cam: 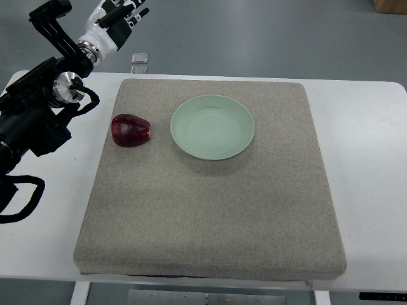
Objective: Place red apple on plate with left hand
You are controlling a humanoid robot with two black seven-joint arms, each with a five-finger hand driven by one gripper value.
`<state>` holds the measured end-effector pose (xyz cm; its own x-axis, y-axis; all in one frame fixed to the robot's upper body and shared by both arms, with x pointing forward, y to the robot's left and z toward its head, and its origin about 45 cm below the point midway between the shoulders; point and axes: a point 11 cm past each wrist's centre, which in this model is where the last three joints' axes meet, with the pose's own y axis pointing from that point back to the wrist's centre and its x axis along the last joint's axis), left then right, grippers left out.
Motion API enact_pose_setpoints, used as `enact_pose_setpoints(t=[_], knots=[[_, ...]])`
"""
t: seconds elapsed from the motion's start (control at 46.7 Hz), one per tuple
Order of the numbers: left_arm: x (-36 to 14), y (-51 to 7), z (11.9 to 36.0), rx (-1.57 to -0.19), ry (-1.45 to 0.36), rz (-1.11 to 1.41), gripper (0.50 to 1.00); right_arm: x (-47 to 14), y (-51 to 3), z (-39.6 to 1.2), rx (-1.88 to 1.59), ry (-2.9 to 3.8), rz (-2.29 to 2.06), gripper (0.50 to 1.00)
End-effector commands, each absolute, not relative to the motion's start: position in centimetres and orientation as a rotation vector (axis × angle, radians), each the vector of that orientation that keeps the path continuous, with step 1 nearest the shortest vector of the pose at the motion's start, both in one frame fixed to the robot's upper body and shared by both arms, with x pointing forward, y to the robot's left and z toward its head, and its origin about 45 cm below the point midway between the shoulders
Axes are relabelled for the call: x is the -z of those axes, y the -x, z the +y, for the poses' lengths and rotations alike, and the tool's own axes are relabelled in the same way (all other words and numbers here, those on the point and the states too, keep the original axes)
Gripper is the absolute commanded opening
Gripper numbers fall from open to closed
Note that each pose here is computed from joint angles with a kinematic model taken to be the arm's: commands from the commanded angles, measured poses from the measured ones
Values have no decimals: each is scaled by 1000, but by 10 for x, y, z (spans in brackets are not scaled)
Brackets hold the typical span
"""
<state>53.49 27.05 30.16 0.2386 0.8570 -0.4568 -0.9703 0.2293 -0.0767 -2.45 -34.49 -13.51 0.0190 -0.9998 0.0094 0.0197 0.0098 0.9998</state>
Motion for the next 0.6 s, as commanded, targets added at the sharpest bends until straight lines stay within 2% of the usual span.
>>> enact_pose_setpoints(t=[0.0,0.578], knots=[[-300,-534,271,-1295,379,353,992,135,25,-345,1198,-1196,-1186,930],[-302,-535,269,-1302,407,342,992,135,25,-345,1198,-1196,-1186,932]])
